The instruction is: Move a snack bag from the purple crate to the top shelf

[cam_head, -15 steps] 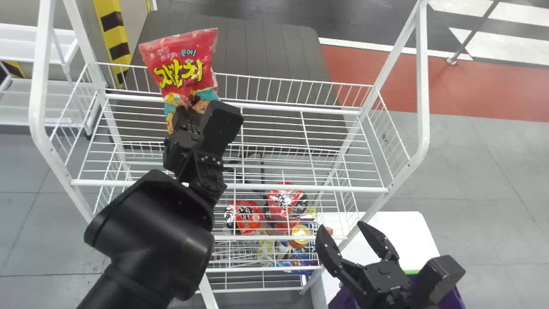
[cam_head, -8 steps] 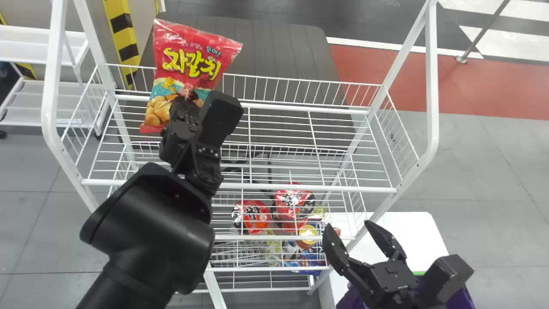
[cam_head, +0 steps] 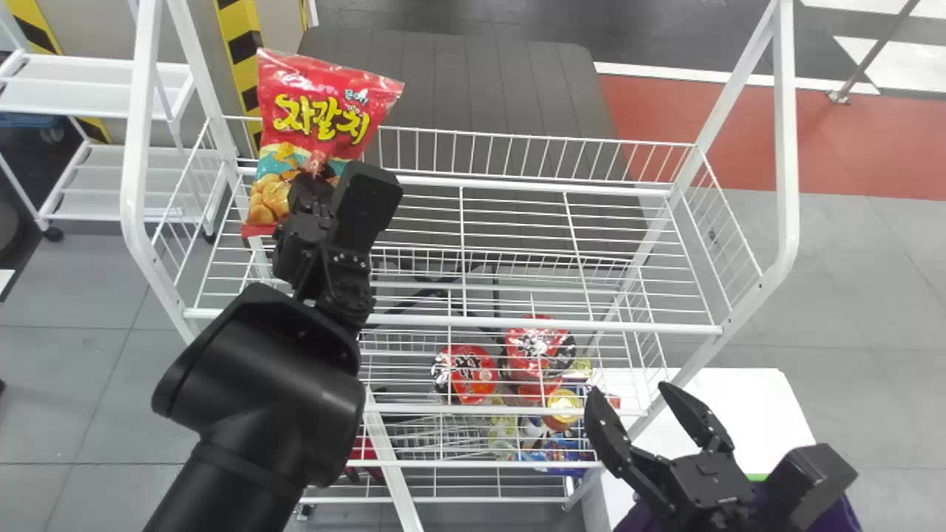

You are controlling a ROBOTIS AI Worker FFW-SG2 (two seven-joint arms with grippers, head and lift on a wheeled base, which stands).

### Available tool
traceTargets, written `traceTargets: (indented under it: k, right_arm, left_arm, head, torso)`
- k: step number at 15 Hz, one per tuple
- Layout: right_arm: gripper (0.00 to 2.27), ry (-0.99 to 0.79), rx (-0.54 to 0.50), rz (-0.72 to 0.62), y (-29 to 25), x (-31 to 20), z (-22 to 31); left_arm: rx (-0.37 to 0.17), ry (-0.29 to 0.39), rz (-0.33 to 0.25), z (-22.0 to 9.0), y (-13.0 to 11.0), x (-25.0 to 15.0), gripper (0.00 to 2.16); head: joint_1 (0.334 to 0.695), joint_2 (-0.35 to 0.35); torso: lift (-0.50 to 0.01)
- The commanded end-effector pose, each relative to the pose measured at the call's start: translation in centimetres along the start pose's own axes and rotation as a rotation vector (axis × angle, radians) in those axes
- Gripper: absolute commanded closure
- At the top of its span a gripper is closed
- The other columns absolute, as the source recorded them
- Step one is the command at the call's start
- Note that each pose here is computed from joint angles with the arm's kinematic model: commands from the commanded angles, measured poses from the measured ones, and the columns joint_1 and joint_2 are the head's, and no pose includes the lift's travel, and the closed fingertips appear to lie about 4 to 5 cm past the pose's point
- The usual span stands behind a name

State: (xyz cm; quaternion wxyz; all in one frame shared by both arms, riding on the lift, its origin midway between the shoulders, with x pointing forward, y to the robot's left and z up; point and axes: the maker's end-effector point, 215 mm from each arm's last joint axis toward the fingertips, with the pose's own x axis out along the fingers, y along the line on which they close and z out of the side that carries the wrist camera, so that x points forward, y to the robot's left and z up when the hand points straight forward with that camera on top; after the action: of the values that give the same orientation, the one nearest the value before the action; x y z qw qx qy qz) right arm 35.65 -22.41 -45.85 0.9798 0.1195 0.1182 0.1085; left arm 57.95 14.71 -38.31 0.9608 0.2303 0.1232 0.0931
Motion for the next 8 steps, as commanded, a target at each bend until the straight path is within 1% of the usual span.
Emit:
traceTargets:
  k: [1, 3, 5, 8]
  right_arm:
    - [0.06, 0.001, 0.000, 0.002, 0.1, 0.0, -0.1]
    - [0.06, 0.002, 0.002, 0.001, 0.2, -0.1, -0.2]
    - [0.06, 0.003, 0.007, 0.002, 0.3, -0.1, -0.3]
    - [0.06, 0.003, 0.009, 0.003, 0.4, -0.1, -0.3]
  left_arm:
    - [-0.004, -0.006, 0.013, -0.5, 0.3, 0.6, 1.43]
    - [-0.003, -0.020, 0.023, -0.5, 0.3, 1.3, 1.43]
    - [-0.004, -0.020, 0.036, -0.7, 0.9, 2.0, 1.43]
    - [0.005, -0.017, 0.038, -1.2, 0.8, 2.5, 1.43]
  head:
    - [0.695, -0.095]
    - [0.695, -0.082]
    - [0.695, -0.078]
    - [0.695, -0.069]
  torso:
    - [0.000]
    - [0.000]
    - [0.000]
    - [0.000]
